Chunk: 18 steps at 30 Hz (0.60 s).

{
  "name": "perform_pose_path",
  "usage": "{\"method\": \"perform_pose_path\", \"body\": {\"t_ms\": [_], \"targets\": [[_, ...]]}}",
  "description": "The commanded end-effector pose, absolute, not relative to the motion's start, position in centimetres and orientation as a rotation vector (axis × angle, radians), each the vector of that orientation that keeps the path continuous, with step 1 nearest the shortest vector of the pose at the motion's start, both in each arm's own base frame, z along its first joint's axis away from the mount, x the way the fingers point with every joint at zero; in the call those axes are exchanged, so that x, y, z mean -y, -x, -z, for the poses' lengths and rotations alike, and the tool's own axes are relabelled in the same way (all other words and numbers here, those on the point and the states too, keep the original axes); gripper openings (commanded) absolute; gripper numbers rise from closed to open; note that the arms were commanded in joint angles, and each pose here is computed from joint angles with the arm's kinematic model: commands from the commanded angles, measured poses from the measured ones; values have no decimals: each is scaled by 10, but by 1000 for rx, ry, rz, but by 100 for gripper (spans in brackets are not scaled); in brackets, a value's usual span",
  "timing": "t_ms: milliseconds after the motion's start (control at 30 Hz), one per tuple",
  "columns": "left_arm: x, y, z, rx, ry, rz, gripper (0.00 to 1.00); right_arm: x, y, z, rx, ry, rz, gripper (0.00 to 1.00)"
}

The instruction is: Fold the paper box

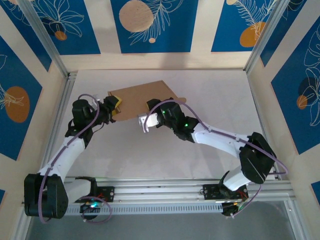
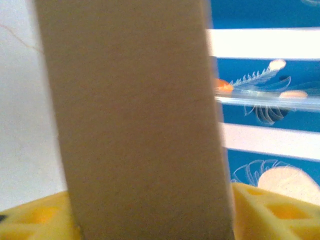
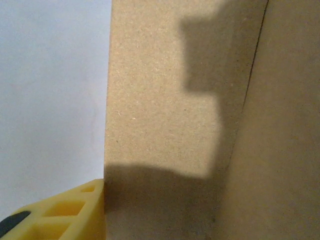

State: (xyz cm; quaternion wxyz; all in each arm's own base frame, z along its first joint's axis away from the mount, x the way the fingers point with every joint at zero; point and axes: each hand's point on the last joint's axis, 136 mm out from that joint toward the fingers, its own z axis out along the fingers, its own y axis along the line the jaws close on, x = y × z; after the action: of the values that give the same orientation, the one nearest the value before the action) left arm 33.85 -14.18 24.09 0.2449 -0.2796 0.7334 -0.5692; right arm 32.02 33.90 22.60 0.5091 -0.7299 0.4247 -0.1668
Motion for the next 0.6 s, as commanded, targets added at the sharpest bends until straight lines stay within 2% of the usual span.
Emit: {"method": "perform_pose_path", "body": {"t_ms": [0, 167, 300, 433, 567], "targets": [[150, -335, -277, -2010, 527, 1504, 76, -316, -280, -215, -1188, 1926, 165, 45], [127, -328, -314, -1996, 276, 1106, 82, -281, -237, -220, -1428, 2073, -103, 45], [116, -321, -333, -1917, 59, 846, 83, -266, -224, -235, -1508, 2089, -194, 45], [128, -316, -323, -1878, -200, 668, 86, -259, -224, -242, -1567, 2076, -230, 45], [130, -323, -290, -1916, -81, 740, 86, -269, -228, -231, -1583, 2052, -270, 42]]}}
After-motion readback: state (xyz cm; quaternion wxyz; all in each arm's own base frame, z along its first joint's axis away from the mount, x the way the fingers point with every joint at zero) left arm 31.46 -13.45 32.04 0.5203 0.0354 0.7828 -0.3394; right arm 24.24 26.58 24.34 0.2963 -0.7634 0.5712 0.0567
